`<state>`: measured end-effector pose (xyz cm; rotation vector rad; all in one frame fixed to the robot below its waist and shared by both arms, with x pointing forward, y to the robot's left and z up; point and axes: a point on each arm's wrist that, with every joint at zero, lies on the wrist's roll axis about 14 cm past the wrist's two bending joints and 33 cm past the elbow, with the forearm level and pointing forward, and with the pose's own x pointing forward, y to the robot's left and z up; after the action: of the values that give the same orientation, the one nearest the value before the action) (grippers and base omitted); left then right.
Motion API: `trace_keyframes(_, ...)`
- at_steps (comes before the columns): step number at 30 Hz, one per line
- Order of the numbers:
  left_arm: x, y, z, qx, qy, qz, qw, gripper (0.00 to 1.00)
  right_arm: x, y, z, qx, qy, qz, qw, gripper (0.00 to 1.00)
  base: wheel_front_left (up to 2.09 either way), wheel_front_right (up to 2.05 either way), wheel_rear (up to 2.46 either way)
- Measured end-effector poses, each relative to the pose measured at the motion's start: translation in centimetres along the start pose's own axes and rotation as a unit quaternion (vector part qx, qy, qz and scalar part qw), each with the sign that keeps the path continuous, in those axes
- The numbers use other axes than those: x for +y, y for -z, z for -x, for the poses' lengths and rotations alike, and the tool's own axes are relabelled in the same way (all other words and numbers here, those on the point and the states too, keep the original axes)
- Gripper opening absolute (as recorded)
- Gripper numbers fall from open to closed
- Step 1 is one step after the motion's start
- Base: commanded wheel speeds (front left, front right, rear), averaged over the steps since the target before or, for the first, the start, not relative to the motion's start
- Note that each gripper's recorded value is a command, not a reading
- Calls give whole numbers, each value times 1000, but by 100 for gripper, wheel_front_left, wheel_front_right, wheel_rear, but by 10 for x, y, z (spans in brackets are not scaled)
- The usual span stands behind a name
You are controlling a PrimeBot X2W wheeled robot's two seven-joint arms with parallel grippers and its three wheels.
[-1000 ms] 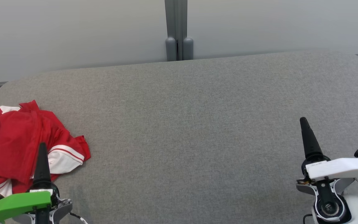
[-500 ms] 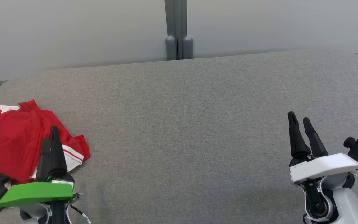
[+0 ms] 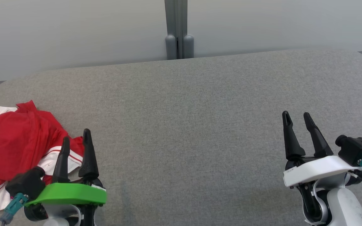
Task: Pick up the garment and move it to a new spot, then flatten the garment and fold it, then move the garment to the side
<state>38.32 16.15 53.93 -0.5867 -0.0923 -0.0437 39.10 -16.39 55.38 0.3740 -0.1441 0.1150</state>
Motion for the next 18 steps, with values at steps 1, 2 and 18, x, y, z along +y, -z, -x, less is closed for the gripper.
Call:
trace_keyframes(1, -1, 1, 0, 0, 1, -12, 1000, 100, 0, 0, 0, -1, -1, 6, 1000, 100, 0, 0, 0)
trace_keyframes(2, -2, 3, 0, 3, 2, -22, 1000, 100, 1, 0, 0, -1, -2, 14, 1000, 100, 0, 0, 0)
trace_keyframes(18, -17, 33, 9, 41, 34, -166, 985, 100, 6, 15, 3, 18, -23, 135, 990, 100, 0, 0, 0)
